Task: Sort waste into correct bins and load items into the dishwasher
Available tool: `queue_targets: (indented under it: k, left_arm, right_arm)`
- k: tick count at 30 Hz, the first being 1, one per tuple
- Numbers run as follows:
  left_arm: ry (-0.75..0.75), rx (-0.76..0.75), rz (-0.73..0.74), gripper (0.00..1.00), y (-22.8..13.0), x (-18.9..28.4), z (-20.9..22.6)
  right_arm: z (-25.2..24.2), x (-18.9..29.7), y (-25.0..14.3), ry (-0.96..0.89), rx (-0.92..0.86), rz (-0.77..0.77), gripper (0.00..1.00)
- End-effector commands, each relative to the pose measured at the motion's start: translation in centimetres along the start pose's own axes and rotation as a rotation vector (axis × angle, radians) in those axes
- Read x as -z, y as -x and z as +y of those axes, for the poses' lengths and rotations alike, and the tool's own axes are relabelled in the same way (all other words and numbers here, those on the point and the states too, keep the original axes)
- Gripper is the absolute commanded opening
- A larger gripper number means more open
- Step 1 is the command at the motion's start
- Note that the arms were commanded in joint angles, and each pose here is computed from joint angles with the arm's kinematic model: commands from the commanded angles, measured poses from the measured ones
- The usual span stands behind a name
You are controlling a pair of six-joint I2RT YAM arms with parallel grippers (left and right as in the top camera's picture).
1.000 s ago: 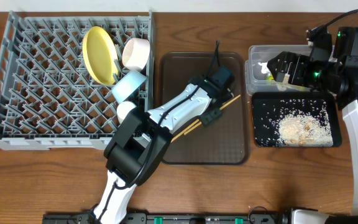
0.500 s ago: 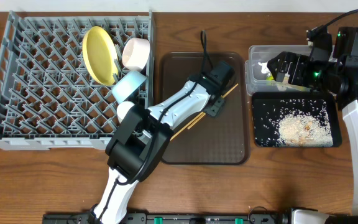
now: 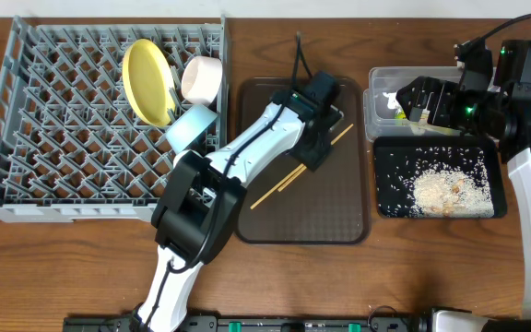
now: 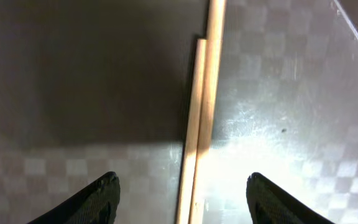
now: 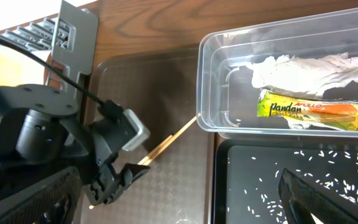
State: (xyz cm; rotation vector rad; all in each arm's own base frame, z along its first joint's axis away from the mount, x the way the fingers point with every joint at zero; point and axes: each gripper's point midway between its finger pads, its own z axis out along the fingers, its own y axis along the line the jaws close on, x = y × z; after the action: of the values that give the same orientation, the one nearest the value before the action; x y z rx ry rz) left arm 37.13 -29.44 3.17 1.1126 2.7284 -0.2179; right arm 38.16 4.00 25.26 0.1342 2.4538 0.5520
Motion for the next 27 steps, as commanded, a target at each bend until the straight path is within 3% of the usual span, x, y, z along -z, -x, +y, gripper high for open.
queue_targets:
  k: [1,14,27]
  left_arm:
    - [0.039,-0.099,0.049,0.63,-1.2,-2.2,0.9]
    - [0.142,-0.07,0.063,0.62,-1.6,-2.0,4.4]
    - [-0.031,-0.09,0.038,0.62,-1.5,-2.3,2.0]
  right_arm:
    - [0.2,0.1,0.0,0.003,-0.003,-0.001,0.99]
    - [0.2,0.1,0.0,0.003,-0.003,-0.001,0.99]
    - [0.2,0.1,0.0,0.003,-0.003,-0.001,0.99]
